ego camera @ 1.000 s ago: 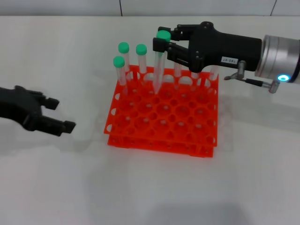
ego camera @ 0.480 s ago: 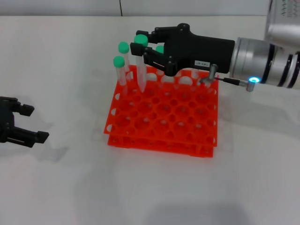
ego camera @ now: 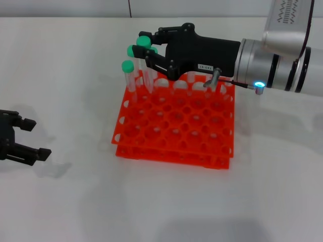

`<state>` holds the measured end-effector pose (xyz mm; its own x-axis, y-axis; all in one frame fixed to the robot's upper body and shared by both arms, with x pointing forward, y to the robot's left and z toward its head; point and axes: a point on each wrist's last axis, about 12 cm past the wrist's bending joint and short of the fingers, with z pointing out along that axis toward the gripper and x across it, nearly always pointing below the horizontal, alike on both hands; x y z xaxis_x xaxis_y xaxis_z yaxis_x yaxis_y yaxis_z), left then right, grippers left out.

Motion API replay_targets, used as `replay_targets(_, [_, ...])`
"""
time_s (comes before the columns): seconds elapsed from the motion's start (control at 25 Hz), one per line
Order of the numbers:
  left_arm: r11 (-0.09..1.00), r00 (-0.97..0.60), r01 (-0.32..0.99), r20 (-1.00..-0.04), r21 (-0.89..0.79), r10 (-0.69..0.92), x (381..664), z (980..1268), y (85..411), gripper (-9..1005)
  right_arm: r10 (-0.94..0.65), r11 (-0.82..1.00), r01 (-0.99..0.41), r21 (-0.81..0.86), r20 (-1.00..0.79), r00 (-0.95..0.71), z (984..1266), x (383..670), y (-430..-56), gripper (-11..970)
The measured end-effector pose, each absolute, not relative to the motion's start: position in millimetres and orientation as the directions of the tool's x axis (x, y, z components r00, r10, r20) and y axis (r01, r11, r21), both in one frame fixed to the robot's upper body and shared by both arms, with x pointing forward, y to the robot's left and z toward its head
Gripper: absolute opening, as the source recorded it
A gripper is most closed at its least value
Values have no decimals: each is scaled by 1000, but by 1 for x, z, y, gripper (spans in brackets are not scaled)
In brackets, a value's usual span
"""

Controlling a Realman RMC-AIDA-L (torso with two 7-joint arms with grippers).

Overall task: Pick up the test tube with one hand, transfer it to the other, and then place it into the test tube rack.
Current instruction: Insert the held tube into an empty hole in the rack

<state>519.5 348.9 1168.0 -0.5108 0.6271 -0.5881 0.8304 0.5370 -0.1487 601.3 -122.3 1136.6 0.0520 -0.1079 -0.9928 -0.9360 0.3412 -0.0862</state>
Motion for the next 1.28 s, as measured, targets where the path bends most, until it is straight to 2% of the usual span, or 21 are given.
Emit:
replay_targets(0.4, [535,-513,831,-585,-154,629,519,1166,347,888,-97,366,-924,-106,-992,76,1138,603,-120,265])
replay_targets(1.28, [527,-505,835,-594,-155,626,522,1165,342,887,-126,436,-897,-74,-992,20,1130,609,-110,265])
